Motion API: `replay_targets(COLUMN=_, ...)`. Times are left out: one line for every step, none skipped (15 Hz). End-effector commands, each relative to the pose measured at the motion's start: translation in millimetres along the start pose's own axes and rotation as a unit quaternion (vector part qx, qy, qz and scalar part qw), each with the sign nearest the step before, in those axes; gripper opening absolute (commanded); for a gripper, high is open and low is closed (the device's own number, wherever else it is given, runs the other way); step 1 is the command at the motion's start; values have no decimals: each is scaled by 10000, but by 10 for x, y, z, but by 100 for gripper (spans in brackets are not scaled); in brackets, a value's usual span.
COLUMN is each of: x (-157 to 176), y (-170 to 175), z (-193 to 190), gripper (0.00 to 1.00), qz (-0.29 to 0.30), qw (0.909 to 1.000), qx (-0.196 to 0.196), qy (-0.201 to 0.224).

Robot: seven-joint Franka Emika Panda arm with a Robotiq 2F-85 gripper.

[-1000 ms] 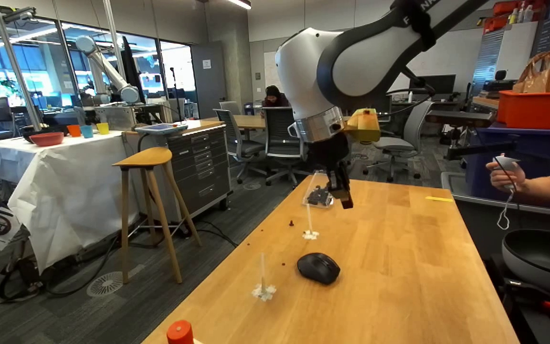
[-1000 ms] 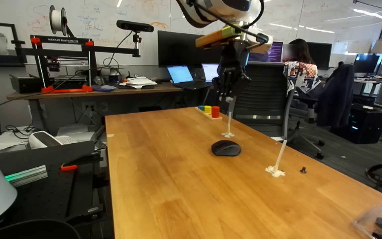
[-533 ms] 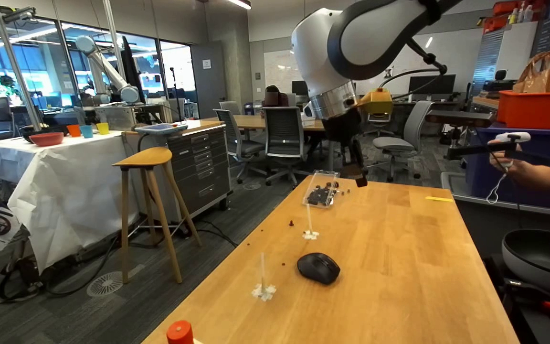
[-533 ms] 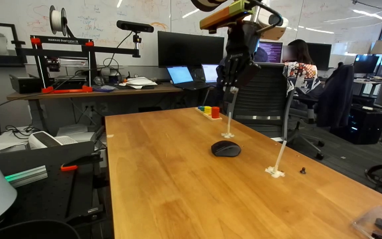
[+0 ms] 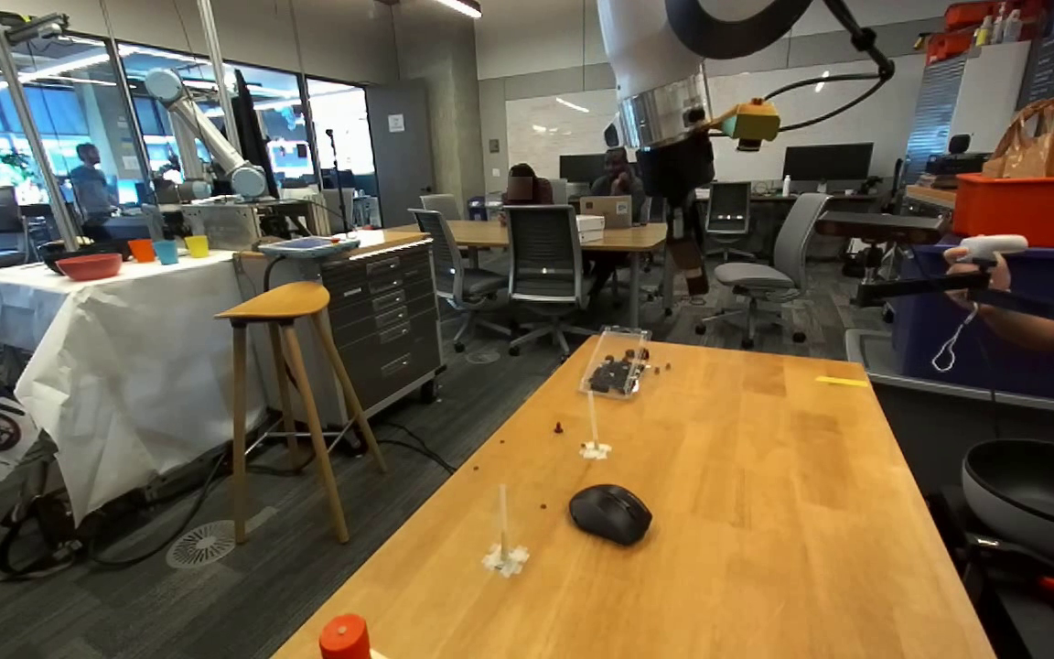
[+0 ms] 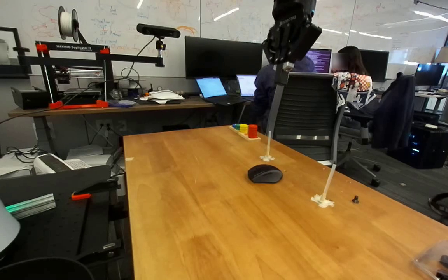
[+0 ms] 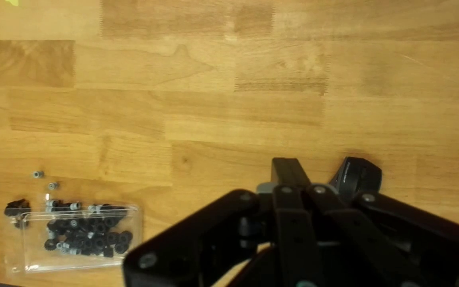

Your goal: Click on the mouse

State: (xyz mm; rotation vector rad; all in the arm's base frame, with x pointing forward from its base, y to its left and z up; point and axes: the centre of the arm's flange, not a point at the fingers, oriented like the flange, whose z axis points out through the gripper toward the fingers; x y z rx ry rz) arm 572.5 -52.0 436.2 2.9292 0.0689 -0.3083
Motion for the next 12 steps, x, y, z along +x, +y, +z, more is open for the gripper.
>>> replay_targets(x=-249, y=71, z=-168, gripper=19, qz=-38, qw=10000, qx=14, qy=-59)
replay_targets(x=-281, y=82, z=-193, gripper=27, qz=-10, qw=9997, qx=52, qy=-224)
replay_targets(x=-125, y=28, z=-105, gripper=7, qz=26, qw=10000, qx=4, qy=-74)
replay_targets(x=-163, y=33, z=-120, gripper=15, qz=32, qw=9999, qx=8, qy=-148)
replay_targets(x=-183, y=36, z=-131, gripper=23, qz=36, qw=9998, qx=10, qy=-180)
replay_targets(x=-188, y=37, z=-134, gripper=27, qz=35, qw=9998, qx=10, qy=-187)
replay_targets(x=-189, y=36, z=-132, gripper=27, qz=35, qw=9998, qx=10, qy=-191)
replay_targets(x=-190, y=36, z=-128, gripper=27, qz=34, qw=9998, qx=11, qy=-195)
replay_targets(x=-191, y=35, z=-126, gripper=27, qz=34, qw=9998, qx=11, qy=-198)
replay_targets(x=-191, y=35, z=-124, gripper=27, qz=33, qw=9998, qx=11, qy=-200)
replay_targets(x=-191, y=35, z=-123, gripper=27, qz=33, qw=9998, qx=11, qy=-202)
replay_targets(x=-191, y=35, z=-122, gripper=27, qz=33, qw=9998, qx=11, qy=-203)
